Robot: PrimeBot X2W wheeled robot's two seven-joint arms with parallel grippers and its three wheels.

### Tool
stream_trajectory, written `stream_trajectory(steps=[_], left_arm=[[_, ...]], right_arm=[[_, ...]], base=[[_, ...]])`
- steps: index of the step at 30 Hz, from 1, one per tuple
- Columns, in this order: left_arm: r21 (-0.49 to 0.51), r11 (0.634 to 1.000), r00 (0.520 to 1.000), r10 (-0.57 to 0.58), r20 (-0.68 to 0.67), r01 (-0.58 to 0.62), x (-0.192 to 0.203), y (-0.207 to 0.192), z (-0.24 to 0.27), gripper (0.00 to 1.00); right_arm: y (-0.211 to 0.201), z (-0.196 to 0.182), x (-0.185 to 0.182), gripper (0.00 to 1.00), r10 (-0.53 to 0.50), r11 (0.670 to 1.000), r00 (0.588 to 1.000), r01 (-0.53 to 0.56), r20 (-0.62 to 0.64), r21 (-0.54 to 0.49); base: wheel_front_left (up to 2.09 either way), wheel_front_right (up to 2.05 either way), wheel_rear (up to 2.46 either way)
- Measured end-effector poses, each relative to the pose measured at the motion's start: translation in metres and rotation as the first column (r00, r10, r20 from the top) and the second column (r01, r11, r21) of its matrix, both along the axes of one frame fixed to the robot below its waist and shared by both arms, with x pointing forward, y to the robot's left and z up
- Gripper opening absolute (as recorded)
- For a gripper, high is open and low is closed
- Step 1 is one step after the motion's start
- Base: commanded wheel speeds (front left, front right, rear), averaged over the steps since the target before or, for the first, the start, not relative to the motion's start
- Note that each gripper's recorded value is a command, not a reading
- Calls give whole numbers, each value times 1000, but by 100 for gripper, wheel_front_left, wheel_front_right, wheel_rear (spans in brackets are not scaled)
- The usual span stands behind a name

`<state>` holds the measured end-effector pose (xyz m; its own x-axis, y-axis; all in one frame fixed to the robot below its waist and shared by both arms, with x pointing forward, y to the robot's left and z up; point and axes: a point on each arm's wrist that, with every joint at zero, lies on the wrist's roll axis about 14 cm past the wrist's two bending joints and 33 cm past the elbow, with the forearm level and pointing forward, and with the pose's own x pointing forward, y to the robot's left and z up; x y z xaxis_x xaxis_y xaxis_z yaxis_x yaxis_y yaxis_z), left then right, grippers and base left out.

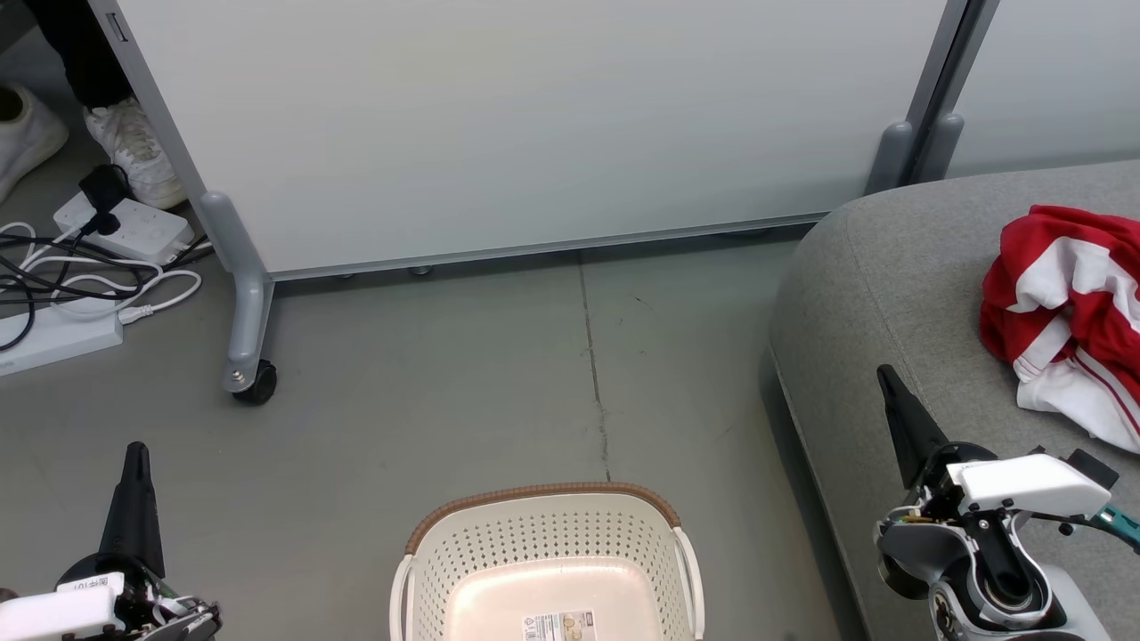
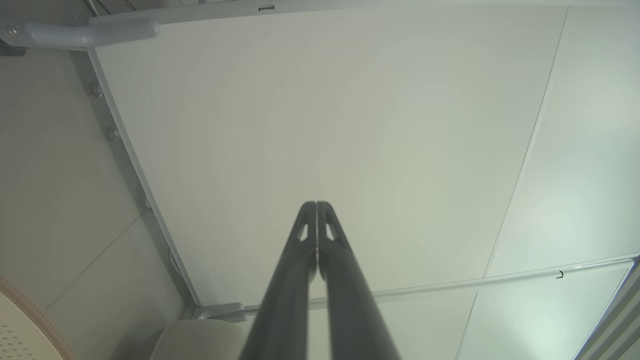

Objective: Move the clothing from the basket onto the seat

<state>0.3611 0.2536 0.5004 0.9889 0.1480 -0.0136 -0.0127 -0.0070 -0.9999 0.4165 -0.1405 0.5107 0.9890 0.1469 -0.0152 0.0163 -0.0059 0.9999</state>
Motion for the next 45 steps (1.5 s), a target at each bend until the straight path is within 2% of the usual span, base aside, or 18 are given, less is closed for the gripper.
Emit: stream_trajectory(steps=[45], left_arm=[[-2,1000,1000,0,0,0,0,0,0,0]], right_arm=[[0,0,0,0,0,1000,1000,0,0,0]], base=[[0,0,0]])
